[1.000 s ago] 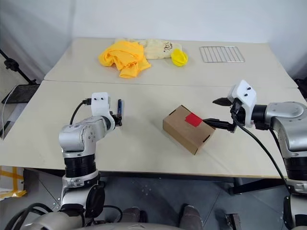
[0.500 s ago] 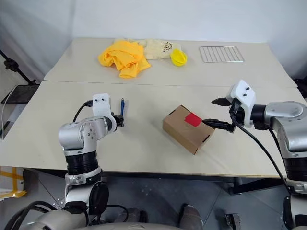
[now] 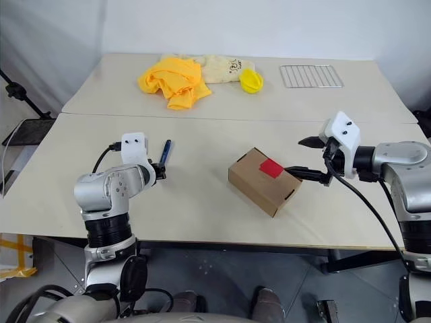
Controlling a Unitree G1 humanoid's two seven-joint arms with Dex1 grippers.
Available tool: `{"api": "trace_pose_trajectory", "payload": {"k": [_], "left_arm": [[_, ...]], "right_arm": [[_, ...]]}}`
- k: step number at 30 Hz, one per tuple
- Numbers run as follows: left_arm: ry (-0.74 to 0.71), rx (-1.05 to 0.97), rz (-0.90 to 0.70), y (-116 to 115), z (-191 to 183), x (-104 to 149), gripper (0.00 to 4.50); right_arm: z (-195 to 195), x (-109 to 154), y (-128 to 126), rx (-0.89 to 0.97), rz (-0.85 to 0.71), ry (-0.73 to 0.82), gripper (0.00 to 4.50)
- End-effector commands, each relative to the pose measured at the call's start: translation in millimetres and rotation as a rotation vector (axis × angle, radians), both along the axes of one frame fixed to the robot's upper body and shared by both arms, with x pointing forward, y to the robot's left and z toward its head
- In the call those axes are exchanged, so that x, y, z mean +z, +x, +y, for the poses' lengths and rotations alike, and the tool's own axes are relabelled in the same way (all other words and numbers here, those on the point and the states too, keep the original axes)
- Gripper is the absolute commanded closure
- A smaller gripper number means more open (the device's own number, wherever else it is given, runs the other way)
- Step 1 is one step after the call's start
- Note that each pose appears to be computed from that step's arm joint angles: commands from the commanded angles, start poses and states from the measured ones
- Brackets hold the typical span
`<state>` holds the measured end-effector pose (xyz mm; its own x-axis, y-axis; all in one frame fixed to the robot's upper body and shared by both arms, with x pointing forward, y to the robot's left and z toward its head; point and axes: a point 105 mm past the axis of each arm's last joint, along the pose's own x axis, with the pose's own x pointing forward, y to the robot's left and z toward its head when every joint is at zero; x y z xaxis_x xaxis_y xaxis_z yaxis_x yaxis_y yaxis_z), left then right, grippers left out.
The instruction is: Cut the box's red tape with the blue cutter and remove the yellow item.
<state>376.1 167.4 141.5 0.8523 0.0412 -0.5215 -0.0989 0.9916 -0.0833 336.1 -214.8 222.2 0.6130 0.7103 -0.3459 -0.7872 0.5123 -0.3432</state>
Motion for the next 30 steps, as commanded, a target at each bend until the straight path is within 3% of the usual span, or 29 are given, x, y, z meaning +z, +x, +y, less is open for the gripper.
{"api": "trace_pose_trajectory", "payload": {"k": [1, 19, 22, 26, 30], "left_arm": [[0.006, -0.001, -0.009, -0.3, 0.5, 1.5, 2.30], [-0.013, -0.023, 0.118, -8.0, 17.2, -18.0, 2.30], [0.001, -0.011, 0.119, -7.5, 20.3, -17.7, 2.86], [0.027, -0.036, 0.109, -6.1, 20.1, -16.2, 4.03], [0.055, -0.061, 0.097, -5.3, 22.2, -13.1, 4.03]], "right_arm": [[-2.3, 16.3, 0.2, -0.005, -0.055, -0.009, 0.00], [-5.6, 17.9, -0.3, -0.020, -0.059, -0.012, 0.00], [-5.9, 18.3, -0.2, -0.023, -0.061, -0.013, 0.00], [-6.6, 19.0, -0.1, -0.026, -0.064, -0.014, 0.00], [-7.5, 19.5, 0.1, -0.030, -0.067, -0.015, 0.00]]}}
